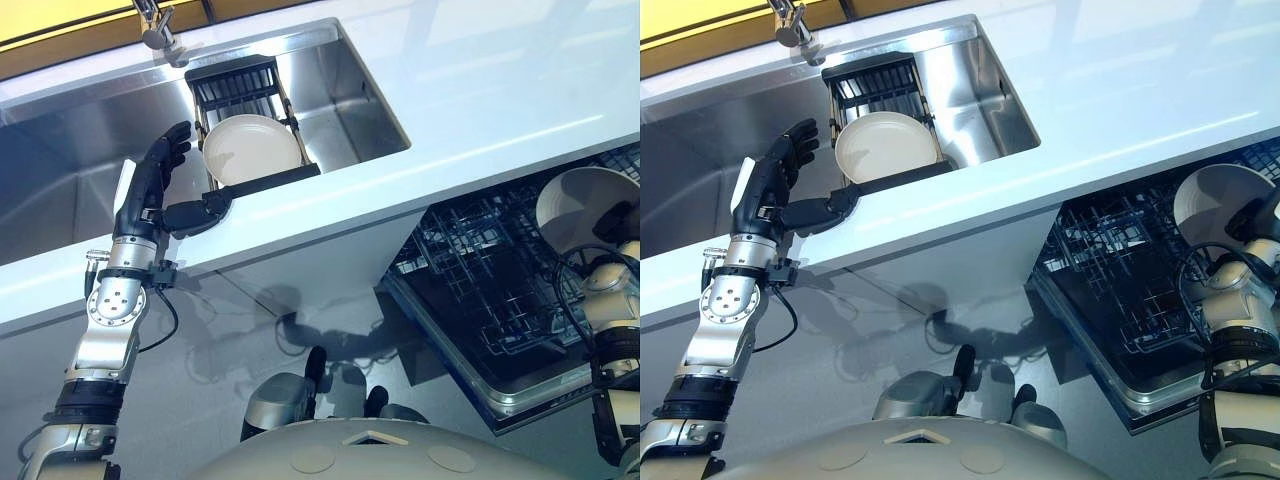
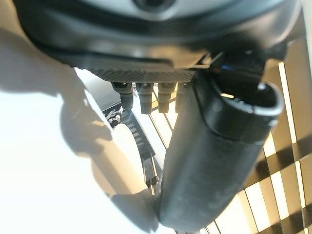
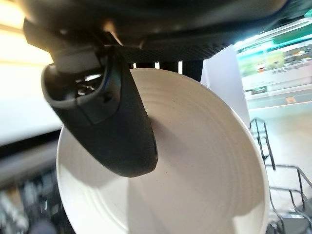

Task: Pick up plates and place into dishwasher.

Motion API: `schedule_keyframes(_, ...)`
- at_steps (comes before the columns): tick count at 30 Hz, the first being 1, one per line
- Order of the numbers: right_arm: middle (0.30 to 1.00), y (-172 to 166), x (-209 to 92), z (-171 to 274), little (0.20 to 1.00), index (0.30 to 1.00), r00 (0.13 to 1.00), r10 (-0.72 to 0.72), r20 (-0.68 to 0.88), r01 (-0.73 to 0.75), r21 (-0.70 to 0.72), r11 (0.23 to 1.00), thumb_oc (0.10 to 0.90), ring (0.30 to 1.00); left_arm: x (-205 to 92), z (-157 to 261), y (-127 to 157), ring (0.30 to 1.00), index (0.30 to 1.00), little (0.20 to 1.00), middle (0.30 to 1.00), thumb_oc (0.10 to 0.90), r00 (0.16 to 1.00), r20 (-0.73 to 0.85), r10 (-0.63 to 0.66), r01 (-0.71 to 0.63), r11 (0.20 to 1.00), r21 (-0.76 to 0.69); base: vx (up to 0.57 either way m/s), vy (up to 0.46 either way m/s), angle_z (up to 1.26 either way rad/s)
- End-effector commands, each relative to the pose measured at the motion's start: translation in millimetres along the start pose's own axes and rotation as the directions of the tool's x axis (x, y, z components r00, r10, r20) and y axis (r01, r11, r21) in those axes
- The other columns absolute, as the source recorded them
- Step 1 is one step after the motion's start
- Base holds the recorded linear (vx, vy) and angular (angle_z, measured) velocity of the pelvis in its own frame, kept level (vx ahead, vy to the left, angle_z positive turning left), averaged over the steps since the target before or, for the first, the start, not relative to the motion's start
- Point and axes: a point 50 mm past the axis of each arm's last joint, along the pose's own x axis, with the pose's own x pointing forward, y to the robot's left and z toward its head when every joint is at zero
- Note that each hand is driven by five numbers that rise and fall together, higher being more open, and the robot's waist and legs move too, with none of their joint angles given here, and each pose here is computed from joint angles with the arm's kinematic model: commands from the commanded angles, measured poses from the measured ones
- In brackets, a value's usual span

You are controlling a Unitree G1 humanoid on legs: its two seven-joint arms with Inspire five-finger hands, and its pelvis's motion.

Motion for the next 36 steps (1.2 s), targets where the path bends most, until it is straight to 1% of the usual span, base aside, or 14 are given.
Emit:
schedule_keyframes(1, 0.300, -65, 32, 19, 0.200, 0.300, 0.975, -0.202, 0.097, 0.213, -0.130, 0.968, 0.100, 0.300, 11, 51, 14, 0.900, 0.900, 0.900, 0.900, 0.800, 0.960, 0.280, 0.031, -0.035, 0.999, 0.012, -0.02, 0.015, 0.04)
schedule_keyframes(5, 0.300, -66, 40, 39, 0.200, 0.300, 0.988, -0.143, 0.062, 0.152, -0.192, 0.970, 0.100, 0.300, 20, 63, 5, 0.900, 0.900, 0.900, 0.900, 0.800, 0.936, 0.349, 0.049, -0.046, 0.999, -0.015, -0.17, 0.035, 0.10)
schedule_keyframes(12, 0.300, -76, 50, 68, 0.200, 0.300, 0.995, -0.102, -0.007, 0.099, -0.176, 0.979, 0.100, 0.300, 34, 85, 10, 0.900, 0.900, 0.900, 0.900, 0.800, 0.886, 0.452, 0.101, -0.086, 0.995, -0.055, -0.20, 0.006, 0.04)
schedule_keyframes(13, 0.453, -76, 50, 71, 0.378, 0.453, 0.996, -0.088, -0.013, 0.085, -0.156, 0.984, 0.278, 0.453, 36, 88, 11, 0.900, 0.900, 0.900, 0.900, 0.800, 0.880, 0.463, 0.107, -0.090, 0.994, -0.060, -0.18, 0.002, 0.00)
schedule_keyframes(14, 0.773, -75, 50, 76, 0.752, 0.773, 0.996, -0.083, -0.005, 0.082, -0.150, 0.985, 0.652, 0.773, 36, 89, 11, 0.900, 0.900, 0.900, 0.900, 0.800, 0.876, 0.469, 0.113, -0.094, 0.994, -0.064, -0.11, 0.009, -0.03)
schedule_keyframes(15, 0.900, -73, 49, 81, 0.900, 0.900, 0.997, -0.080, 0.014, 0.081, -0.120, 0.989, 0.800, 0.900, 36, 90, 11, 0.900, 0.900, 0.900, 0.900, 0.800, 0.874, 0.472, 0.114, -0.097, 0.993, -0.061, -0.05, 0.020, -0.03)
schedule_keyframes(17, 0.900, -70, 46, 88, 0.900, 0.900, 0.996, -0.081, 0.045, 0.084, -0.076, 0.994, 0.800, 0.900, 35, 89, 10, 0.900, 0.900, 0.900, 0.900, 0.800, 0.876, 0.469, 0.113, -0.095, 0.994, -0.062, 0.00, 0.013, -0.02)
schedule_keyframes(20, 0.900, -66, 39, 96, 0.900, 0.900, 0.989, -0.105, 0.104, 0.101, 0.045, 0.994, 0.800, 0.900, 31, 84, 8, 0.900, 0.900, 0.900, 0.900, 0.800, 0.885, 0.453, 0.106, -0.091, 0.994, -0.054, 0.06, 0.026, -0.04)
schedule_keyframes(21, 0.900, -64, 36, 97, 0.900, 0.900, 0.985, -0.119, 0.126, 0.106, 0.104, 0.989, 0.800, 0.900, 29, 82, 7, 0.900, 0.900, 0.900, 0.900, 0.800, 0.889, 0.447, 0.102, -0.089, 0.995, -0.051, 0.08, 0.027, -0.03)
schedule_keyframes(24, 0.900, -66, 25, 102, 0.900, 0.900, 0.963, -0.183, 0.198, 0.133, 0.238, 0.962, 0.800, 0.900, 24, 74, 7, 0.900, 0.900, 0.900, 0.900, 0.800, 0.905, 0.414, 0.096, -0.088, 0.995, -0.038, 0.13, 0.037, -0.03)
schedule_keyframes(26, 0.900, -66, 12, 100, 0.900, 0.900, 0.940, -0.238, 0.243, 0.147, 0.341, 0.928, 0.800, 0.900, 18, 66, 9, 0.900, 0.900, 0.900, 0.900, 0.800, 0.921, 0.376, 0.100, -0.099, 0.995, -0.021, 0.16, 0.048, -0.05)
schedule_keyframes(28, 0.900, -61, 3, 94, 0.900, 0.900, 0.935, -0.244, 0.256, 0.133, 0.385, 0.913, 0.800, 0.900, 14, 60, 10, 0.900, 0.900, 0.900, 0.900, 0.800, 0.930, 0.353, 0.105, -0.108, 0.994, -0.012, 0.13, 0.037, -0.04)
schedule_keyframes(32, 0.900, -49, -11, 76, 0.900, 0.900, 0.944, -0.199, 0.263, 0.071, 0.426, 0.902, 0.800, 0.900, 7, 51, 13, 0.900, 0.900, 0.900, 0.900, 0.800, 0.944, 0.309, 0.116, -0.123, 0.992, 0.003, 0.09, 0.025, -0.16)
schedule_keyframes(36, 0.900, -38, -21, 63, 0.900, 0.900, 0.954, -0.165, 0.251, 0.039, 0.443, 0.896, 0.800, 0.900, 3, 44, 15, 0.900, 0.900, 0.900, 0.900, 0.800, 0.952, 0.279, 0.127, -0.135, 0.991, 0.009, 0.03, 0.003, -0.18)
